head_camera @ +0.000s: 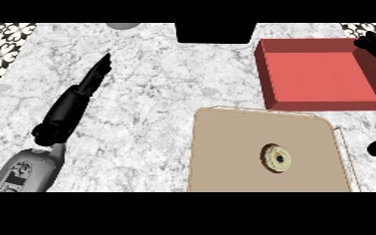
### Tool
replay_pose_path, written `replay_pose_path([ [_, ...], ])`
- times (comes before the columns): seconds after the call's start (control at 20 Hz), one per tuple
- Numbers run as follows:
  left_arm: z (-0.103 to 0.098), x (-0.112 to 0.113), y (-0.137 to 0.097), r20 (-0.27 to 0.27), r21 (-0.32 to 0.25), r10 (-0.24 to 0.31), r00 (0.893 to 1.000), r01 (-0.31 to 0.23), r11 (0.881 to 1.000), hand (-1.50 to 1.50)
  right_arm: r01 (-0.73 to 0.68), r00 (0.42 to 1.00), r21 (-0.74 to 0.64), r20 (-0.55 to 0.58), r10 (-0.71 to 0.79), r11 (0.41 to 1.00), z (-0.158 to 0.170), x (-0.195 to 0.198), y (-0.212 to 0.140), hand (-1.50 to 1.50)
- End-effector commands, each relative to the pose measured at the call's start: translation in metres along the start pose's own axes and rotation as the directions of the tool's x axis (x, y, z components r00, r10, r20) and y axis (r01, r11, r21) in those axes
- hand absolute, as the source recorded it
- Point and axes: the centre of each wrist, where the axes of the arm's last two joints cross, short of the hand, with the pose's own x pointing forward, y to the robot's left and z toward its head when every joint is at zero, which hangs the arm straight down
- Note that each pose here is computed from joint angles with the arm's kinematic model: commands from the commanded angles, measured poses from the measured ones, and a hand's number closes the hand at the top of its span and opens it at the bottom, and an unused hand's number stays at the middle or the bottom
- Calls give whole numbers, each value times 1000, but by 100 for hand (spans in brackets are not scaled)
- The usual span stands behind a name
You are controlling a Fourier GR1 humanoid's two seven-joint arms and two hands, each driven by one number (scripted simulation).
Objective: Pick the cupcake from the tray and place it in the cardboard box
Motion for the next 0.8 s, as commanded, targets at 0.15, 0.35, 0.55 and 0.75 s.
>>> replay_pose_path([
  [0.15, 4, -9, 16, -13, -3, -8, 1000, 8, 1000, 0, -212, 973, 252, 147, 179, 944, -6, 11, 6, -150],
  [0.35, 1, -13, 16, -16, 11, -8, 1000, 8, 1000, 0, -382, 922, 448, 121, 368, 808, -22, 32, 17, -150],
  [0.55, 11, -10, -2, -21, -3, 3, 1000, -3, 1000, 0, -479, 863, 561, 157, 481, 675, -31, 44, 35, -150],
  [0.75, 7, -7, 12, -23, 7, 1, 1000, -1, 1000, 0, -526, 822, 603, 180, 540, 600, -41, 64, 61, -150],
])
